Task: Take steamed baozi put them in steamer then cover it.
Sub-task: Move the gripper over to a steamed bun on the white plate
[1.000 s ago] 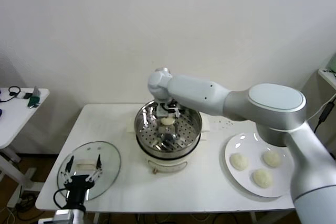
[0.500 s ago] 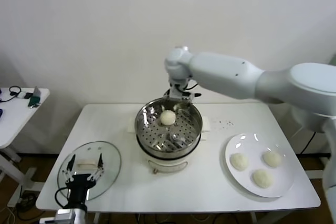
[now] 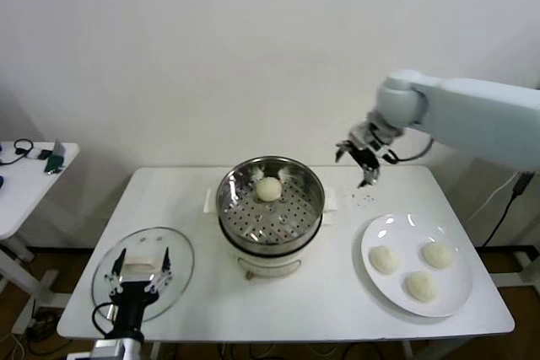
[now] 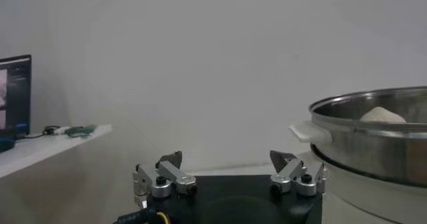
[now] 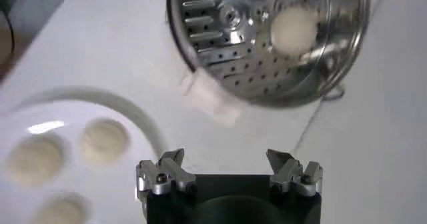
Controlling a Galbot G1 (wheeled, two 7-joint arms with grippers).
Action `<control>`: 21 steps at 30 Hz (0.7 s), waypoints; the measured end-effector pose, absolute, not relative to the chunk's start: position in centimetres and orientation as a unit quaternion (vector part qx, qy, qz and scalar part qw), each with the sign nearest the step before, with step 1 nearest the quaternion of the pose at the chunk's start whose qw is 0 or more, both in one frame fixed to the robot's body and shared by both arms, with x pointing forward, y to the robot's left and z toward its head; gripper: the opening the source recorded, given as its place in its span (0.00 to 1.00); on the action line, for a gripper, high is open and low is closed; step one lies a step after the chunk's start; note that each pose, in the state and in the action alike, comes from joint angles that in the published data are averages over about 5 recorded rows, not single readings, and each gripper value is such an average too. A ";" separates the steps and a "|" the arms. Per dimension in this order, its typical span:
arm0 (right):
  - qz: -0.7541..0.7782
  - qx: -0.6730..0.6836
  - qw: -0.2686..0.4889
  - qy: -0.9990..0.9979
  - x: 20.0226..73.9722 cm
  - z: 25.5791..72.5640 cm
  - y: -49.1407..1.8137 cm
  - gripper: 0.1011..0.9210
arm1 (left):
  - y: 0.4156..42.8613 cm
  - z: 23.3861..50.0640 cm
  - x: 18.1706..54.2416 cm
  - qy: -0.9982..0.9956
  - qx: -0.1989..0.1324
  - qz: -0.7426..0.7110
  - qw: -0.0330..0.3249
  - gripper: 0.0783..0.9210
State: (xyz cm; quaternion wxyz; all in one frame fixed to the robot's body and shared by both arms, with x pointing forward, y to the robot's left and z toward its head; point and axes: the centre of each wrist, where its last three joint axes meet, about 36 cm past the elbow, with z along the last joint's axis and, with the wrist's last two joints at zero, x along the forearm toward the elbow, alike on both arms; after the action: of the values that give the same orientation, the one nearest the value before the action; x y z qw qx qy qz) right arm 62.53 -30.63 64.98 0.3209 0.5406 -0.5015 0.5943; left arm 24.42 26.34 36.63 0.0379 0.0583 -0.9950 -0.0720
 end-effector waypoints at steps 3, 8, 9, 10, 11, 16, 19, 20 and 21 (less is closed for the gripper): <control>0.562 0.534 0.352 -0.525 61.2 62.4 -33.3 0.88 | 26.1 36.6 24.3 -0.995 0.057 -0.072 0.039 0.88; 0.527 0.526 0.389 -0.542 59.5 57.9 -36.0 0.88 | 25.8 36.8 24.0 -0.995 0.055 -0.075 0.040 0.88; 0.522 0.524 0.395 -0.544 59.2 57.1 -36.4 0.88 | 25.8 36.8 24.0 -0.995 0.055 -0.075 0.041 0.88; 0.518 0.523 0.401 -0.546 59.0 56.2 -36.8 0.88 | 25.8 36.8 23.9 -0.995 0.055 -0.076 0.041 0.88; 0.514 0.521 0.406 -0.548 58.8 55.3 -37.1 0.88 | 25.9 36.8 23.8 -0.995 0.055 -0.077 0.042 0.88; 0.498 0.512 0.425 -0.556 58.1 51.6 -38.3 0.88 | 26.0 36.6 23.6 -0.994 0.059 -0.080 0.047 0.88; 0.490 0.508 0.433 -0.560 58.0 49.9 -38.6 0.88 | 26.1 36.3 23.4 -0.994 0.061 -0.081 0.051 0.88; 0.488 0.507 0.436 -0.561 58.0 49.5 -38.6 0.88 | 26.1 36.2 23.4 -0.993 0.062 -0.081 0.053 0.88; 0.486 0.506 0.438 -0.562 58.1 49.0 -38.7 0.88 | 26.1 36.2 23.3 -0.993 0.062 -0.081 0.054 0.88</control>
State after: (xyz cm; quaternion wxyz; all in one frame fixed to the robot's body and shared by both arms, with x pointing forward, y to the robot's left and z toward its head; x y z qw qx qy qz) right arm 58.07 -38.67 49.04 0.4376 0.5064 -0.5620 0.4861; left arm 23.29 26.10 36.16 0.0542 0.0621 -0.9933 -0.0813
